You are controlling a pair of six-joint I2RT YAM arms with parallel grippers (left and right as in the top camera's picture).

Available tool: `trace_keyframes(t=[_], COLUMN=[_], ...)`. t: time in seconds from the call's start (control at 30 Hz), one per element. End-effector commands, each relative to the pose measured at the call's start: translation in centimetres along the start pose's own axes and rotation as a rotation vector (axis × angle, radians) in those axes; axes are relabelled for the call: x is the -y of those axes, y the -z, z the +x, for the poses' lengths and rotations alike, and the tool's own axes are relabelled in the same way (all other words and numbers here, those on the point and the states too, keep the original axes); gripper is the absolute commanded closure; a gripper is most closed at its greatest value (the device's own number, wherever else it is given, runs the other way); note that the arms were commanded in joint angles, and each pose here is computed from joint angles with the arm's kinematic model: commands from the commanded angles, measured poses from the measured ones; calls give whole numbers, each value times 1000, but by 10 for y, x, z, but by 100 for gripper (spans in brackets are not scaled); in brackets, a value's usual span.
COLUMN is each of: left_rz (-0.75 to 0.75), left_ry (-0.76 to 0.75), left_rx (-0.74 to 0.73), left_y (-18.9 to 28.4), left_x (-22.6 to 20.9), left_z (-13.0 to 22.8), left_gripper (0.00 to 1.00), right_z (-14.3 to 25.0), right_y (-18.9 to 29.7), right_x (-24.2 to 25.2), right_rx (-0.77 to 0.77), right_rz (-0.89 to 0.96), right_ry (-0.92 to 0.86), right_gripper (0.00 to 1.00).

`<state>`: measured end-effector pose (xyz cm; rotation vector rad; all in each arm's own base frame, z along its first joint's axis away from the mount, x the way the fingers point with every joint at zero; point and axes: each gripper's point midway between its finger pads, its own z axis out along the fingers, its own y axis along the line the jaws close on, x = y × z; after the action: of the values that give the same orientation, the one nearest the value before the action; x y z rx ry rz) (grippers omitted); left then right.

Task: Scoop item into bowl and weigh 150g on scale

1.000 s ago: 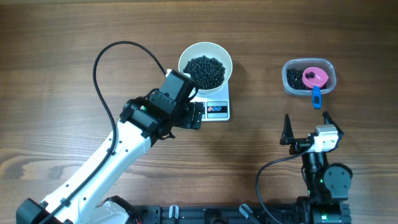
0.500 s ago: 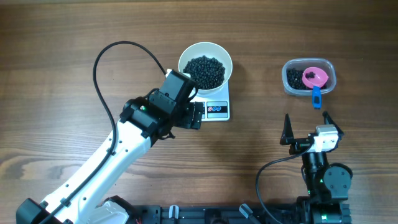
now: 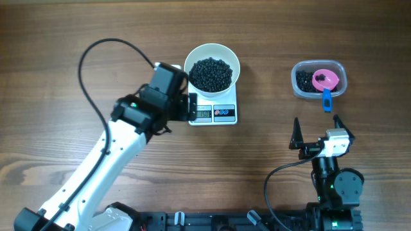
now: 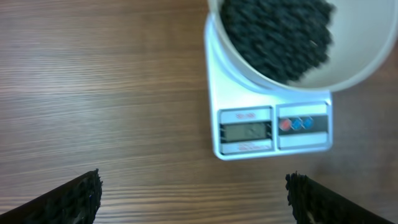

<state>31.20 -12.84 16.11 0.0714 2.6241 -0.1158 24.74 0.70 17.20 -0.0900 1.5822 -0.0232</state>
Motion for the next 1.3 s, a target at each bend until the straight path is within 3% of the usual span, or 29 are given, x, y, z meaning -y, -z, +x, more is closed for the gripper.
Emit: trace_keyframes(t=[0.0,0.47,1.27], left_rz=[-5,-15,30], left_ry=[56,215,309], left_rx=[54,335,748], left_y=[14,62,90], left_x=[-18,-79,-111], left_z=[-10,15,49], left_gripper=[0,0,0], right_z=[-3,-3,-3], right_y=[1,1,1], right_x=[-3,-3,-3], right_rx=[16,16,16], right_rz=[-13,-13,-13], right_ry=[4,5,5], right_gripper=[0,0,0])
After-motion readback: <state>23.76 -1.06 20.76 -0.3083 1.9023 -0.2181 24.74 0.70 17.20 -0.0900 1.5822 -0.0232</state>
